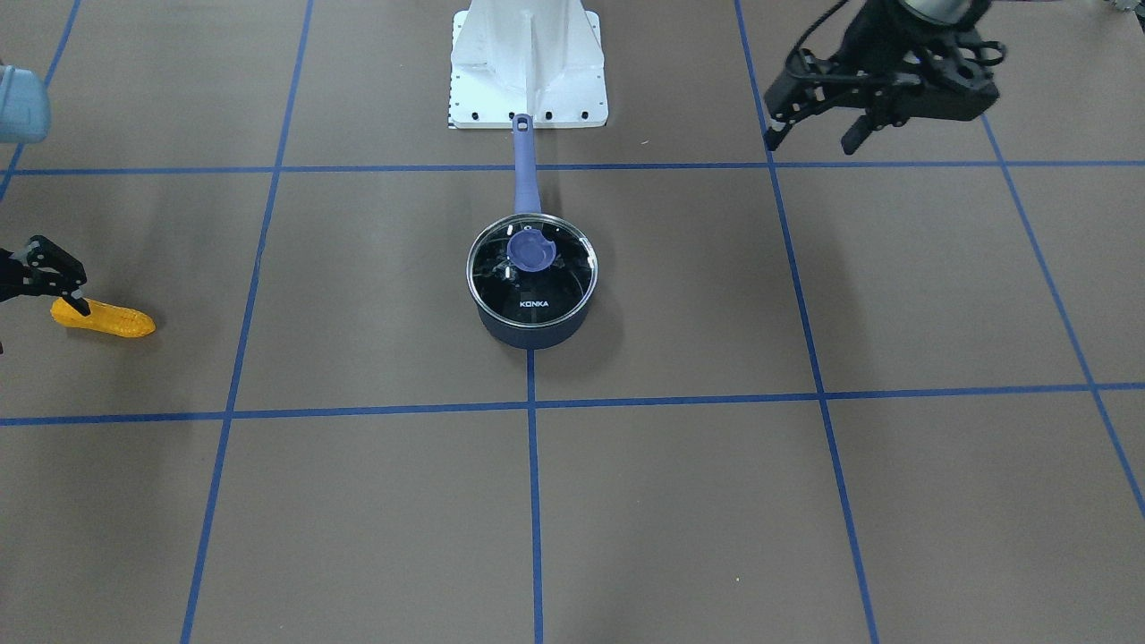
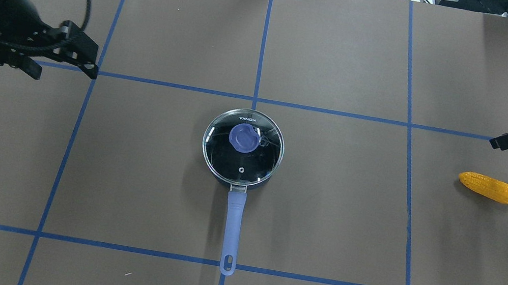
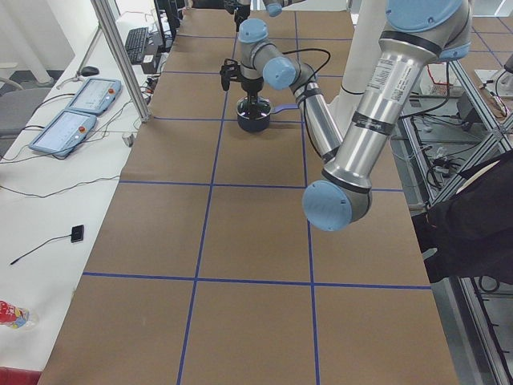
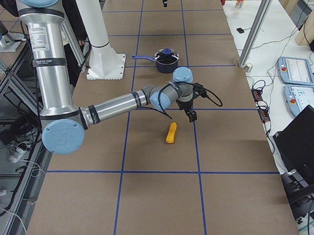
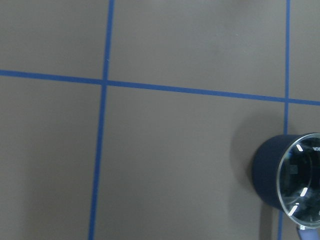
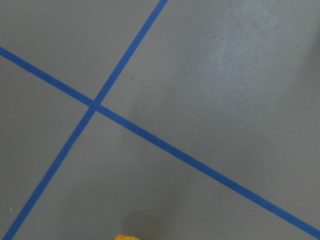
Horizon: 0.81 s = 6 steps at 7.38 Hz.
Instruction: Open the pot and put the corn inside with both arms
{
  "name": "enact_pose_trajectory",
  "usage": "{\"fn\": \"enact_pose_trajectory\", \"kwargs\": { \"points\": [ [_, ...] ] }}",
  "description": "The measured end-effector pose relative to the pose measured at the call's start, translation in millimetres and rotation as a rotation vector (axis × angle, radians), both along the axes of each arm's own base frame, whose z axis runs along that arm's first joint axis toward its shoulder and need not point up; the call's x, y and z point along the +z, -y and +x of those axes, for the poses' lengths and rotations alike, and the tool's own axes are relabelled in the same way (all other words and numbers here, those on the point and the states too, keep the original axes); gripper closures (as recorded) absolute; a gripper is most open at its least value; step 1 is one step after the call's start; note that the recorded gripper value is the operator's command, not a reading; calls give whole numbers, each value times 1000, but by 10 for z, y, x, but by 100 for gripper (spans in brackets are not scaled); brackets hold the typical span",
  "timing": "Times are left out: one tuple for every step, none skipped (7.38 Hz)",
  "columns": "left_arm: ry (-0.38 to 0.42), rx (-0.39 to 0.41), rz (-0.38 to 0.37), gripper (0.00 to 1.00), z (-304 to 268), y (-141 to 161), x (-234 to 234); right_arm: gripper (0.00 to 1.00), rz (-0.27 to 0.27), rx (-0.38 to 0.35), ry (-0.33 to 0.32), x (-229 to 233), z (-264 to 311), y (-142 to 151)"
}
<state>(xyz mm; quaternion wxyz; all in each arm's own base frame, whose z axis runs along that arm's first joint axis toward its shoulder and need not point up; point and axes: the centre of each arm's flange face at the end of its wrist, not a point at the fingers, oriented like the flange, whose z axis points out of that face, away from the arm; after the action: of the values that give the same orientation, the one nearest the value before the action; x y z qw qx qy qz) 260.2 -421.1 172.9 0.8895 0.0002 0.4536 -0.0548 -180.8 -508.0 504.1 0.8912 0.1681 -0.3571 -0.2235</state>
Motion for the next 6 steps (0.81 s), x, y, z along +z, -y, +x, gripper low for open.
{"fn": "enact_pose_trajectory", "kwargs": {
  "points": [
    [32,-3,-16,2,305,-123,-219,0,12,-27,-31,61,-214,-82],
    [51,-9,-31,2,578,-202,-364,0,34,-54,-59,152,-425,-160],
    [58,-16,-48,2,790,-198,-480,0,62,-72,-71,293,-566,-212],
    [60,-30,-67,2,1033,-136,-614,0,83,-82,-70,485,-634,-248],
    [57,-53,-83,2,1283,-66,-728,0,94,-87,-70,643,-659,-266],
    [53,-72,-97,2,1515,-33,-813,0,98,-92,-72,737,-658,-283]
  ]
}}
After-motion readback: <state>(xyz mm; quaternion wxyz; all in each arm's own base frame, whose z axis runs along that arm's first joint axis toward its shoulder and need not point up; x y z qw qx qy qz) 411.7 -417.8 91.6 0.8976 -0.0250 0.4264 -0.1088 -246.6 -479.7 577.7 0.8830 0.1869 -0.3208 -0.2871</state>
